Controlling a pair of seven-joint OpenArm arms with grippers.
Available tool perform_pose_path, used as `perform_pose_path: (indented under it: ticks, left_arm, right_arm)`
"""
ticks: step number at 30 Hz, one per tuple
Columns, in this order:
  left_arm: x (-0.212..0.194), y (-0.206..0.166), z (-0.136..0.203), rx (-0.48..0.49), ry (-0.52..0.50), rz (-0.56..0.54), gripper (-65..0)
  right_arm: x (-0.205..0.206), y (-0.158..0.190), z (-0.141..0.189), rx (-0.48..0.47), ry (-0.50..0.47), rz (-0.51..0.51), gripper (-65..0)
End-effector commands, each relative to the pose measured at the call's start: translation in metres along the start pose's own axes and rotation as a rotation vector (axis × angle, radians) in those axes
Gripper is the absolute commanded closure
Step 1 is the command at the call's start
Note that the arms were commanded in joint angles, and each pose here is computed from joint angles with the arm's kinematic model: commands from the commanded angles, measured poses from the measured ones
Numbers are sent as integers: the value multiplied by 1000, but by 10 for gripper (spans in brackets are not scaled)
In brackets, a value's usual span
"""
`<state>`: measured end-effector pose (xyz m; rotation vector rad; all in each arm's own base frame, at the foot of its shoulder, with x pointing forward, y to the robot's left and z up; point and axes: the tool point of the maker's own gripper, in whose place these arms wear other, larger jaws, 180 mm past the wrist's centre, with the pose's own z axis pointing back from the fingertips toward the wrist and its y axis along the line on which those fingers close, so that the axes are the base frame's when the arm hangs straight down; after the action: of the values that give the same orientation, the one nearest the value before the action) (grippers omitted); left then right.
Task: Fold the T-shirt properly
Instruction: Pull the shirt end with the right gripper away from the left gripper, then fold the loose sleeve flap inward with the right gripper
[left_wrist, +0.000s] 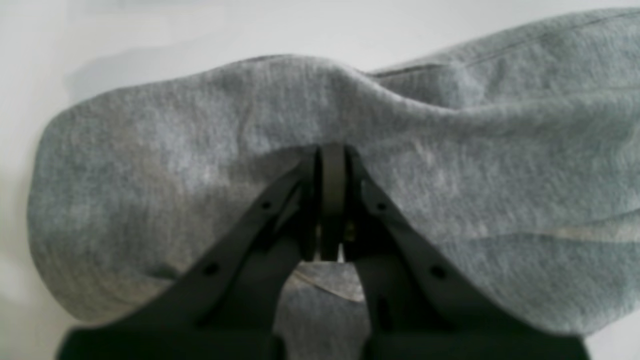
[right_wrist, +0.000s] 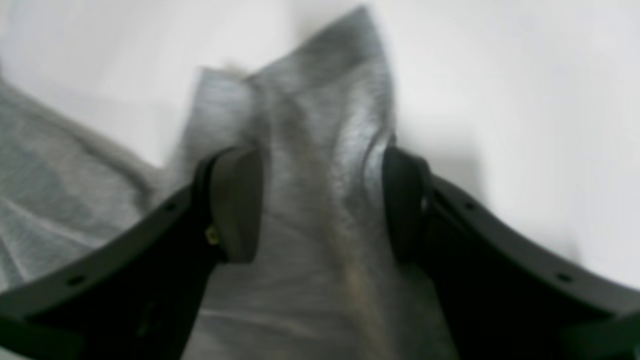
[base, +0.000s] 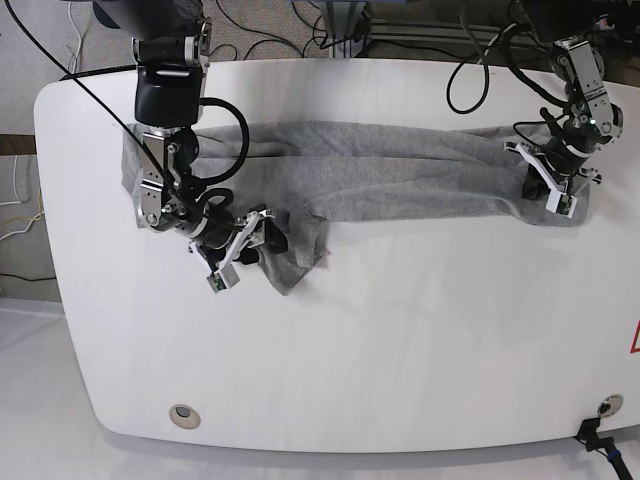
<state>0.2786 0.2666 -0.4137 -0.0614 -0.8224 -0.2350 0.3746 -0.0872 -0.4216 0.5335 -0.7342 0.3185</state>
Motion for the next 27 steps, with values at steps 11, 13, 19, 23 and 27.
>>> perform_pose_path:
  ticks: [11,13,19,23,27]
  left_arm:
    - [12,9,4,22,-29,-16,0]
    - [12,9,4,22,-29,-16,0]
    - [11,9,4,21,-28,-15,0]
    - [11,9,4,21,-28,-15,0]
    - [11,9,4,21,-27,-14,0]
  right_arm:
    - [3,25,-10,45,8,27,-129]
    - [5,24,-10,42,6,31,0]
    - [20,21,-6,31,-15,57,0]
    - [37,25,4,15,-22,117,0]
    - [57,26,22,-24,-23,184,0]
